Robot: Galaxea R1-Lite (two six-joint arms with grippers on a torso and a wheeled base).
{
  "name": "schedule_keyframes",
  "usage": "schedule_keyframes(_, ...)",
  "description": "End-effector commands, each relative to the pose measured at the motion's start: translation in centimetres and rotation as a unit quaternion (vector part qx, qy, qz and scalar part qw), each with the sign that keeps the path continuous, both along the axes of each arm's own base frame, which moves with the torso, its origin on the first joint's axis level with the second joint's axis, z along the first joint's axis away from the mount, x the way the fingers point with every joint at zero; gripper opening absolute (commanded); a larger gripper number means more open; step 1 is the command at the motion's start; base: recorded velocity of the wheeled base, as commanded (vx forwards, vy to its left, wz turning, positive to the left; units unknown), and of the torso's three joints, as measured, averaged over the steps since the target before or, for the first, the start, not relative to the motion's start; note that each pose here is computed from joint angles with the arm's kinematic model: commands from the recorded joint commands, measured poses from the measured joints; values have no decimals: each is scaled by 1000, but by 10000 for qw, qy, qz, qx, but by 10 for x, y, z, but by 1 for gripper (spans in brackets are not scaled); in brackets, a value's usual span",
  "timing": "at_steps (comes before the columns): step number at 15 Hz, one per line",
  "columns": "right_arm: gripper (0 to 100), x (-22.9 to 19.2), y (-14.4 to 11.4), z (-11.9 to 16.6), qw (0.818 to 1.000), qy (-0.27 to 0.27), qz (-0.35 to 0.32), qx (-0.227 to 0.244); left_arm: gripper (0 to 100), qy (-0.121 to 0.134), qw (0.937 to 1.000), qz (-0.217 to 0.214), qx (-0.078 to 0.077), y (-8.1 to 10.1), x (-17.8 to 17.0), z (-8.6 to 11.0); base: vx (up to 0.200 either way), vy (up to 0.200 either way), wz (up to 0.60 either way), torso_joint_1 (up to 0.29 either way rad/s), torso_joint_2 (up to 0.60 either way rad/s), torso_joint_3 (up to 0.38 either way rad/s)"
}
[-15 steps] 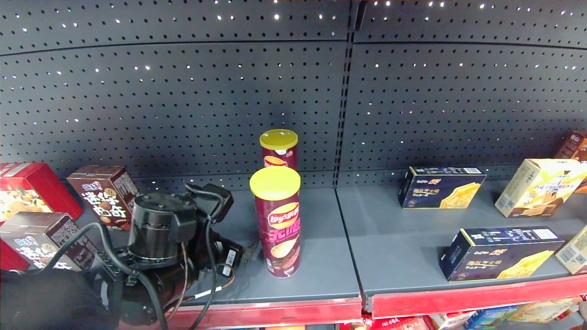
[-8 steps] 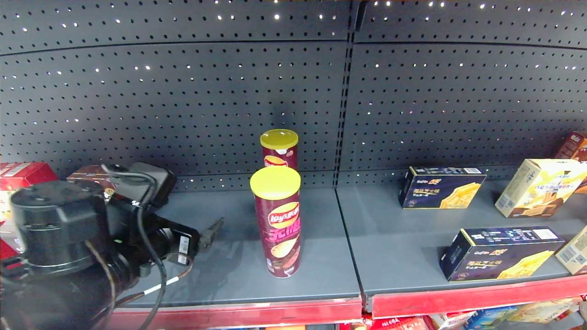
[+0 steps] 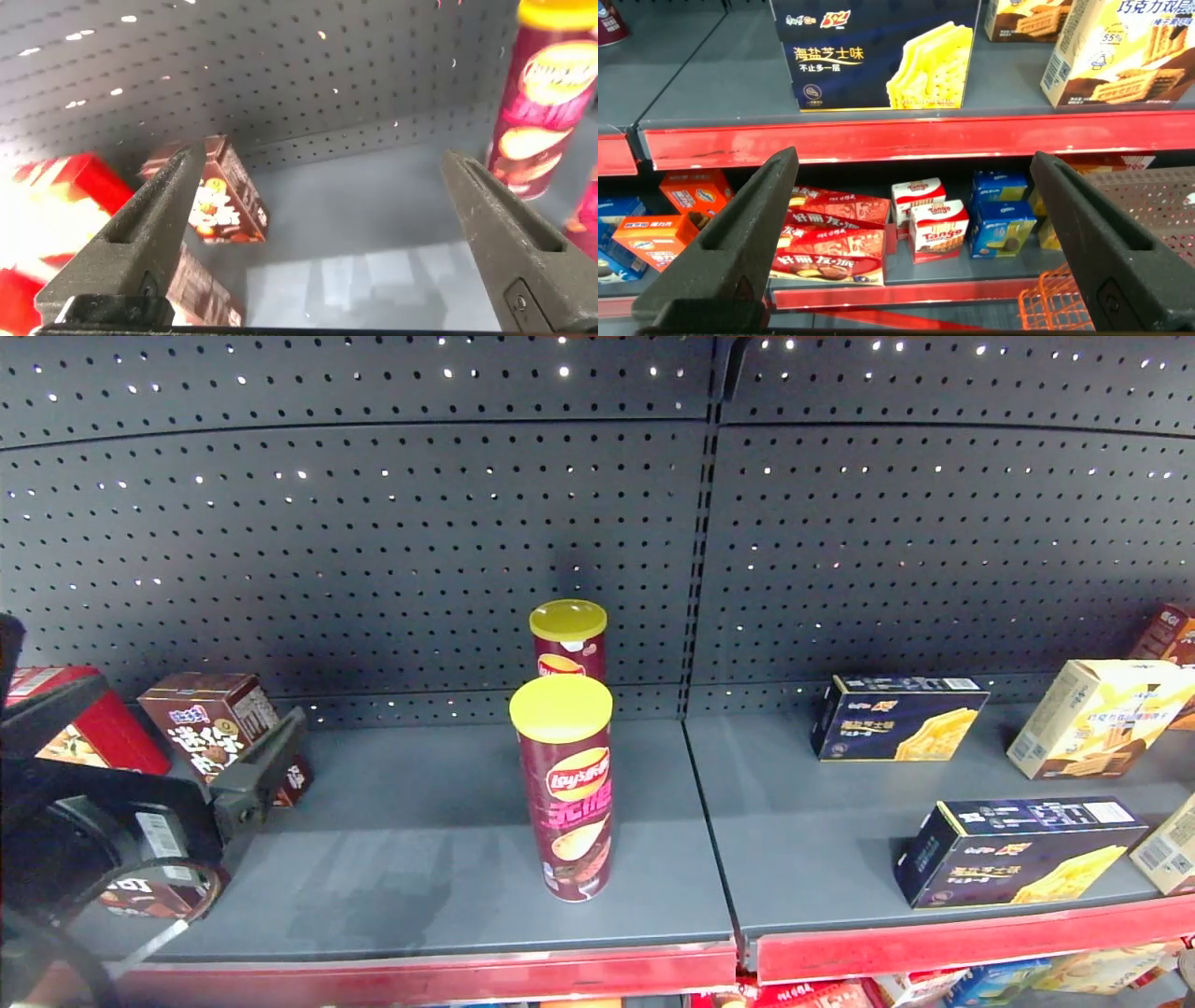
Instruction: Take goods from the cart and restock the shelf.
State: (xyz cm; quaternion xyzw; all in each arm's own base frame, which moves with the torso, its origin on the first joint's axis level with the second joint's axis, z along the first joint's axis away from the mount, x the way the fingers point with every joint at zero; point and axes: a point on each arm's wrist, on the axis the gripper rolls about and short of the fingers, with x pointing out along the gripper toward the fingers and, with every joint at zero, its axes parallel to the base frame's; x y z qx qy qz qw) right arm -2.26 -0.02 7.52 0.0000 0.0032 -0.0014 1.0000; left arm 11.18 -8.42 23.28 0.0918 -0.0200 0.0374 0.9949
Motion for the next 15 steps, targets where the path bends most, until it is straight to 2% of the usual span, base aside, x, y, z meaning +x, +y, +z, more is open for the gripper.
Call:
schedule_keyframes(1, 100, 0, 0, 0, 10000, 6, -2, 0, 100, 36, 9994, -336, -48, -12, -13, -3, 0, 0, 0, 0, 0, 0)
schedule_keyframes(3, 100, 0, 0, 0, 10000, 6, 6, 0, 100, 71, 9992, -388, 10, -14, -12, -4, 0, 0, 0, 0, 0, 0)
schedule_keyframes(5, 100, 0, 0, 0, 10000, 6, 6, 0, 100, 45, 9993, -381, -11, -13, -11, -2, 0, 0, 0, 0, 0, 0)
schedule_keyframes(7, 100, 0, 0, 0, 10000, 6, 6, 0, 100, -182, 9988, -373, -248, -14, -10, 17, 0, 0, 0, 0, 0, 0)
schedule_keyframes(8, 100, 0, 0, 0, 10000, 6, 6, 0, 100, -359, 9981, -370, -325, -15, -10, 34, 0, 0, 0, 0, 0, 0)
schedule_keyframes(9, 100, 0, 0, 0, 10000, 6, 6, 0, 100, -341, 9985, -364, -224, -15, -9, 38, 0, 0, 0, 0, 0, 0)
schedule_keyframes(11, 100, 0, 0, 0, 10000, 6, 6, 0, 100, -132, 9988, -398, 259, -15, -11, 57, 0, 0, 0, 0, 0, 0)
schedule_keyframes(12, 100, 0, 0, 0, 10000, 6, 6, 0, 100, -28, 9977, -408, 544, -13, -13, 80, 0, 0, 0, 0, 0, 0)
schedule_keyframes(13, 100, 0, 0, 0, 10000, 6, -2, 0, 100, 91, 9961, -434, 760, -8, -17, 104, 0, 0, 0, 0, 0, 0)
schedule_keyframes(15, 100, 0, 0, 0, 10000, -1, 6, 0, 100, 467, 9895, -641, 1211, 2, -26, 140, 0, 0, 0, 0, 0, 0)
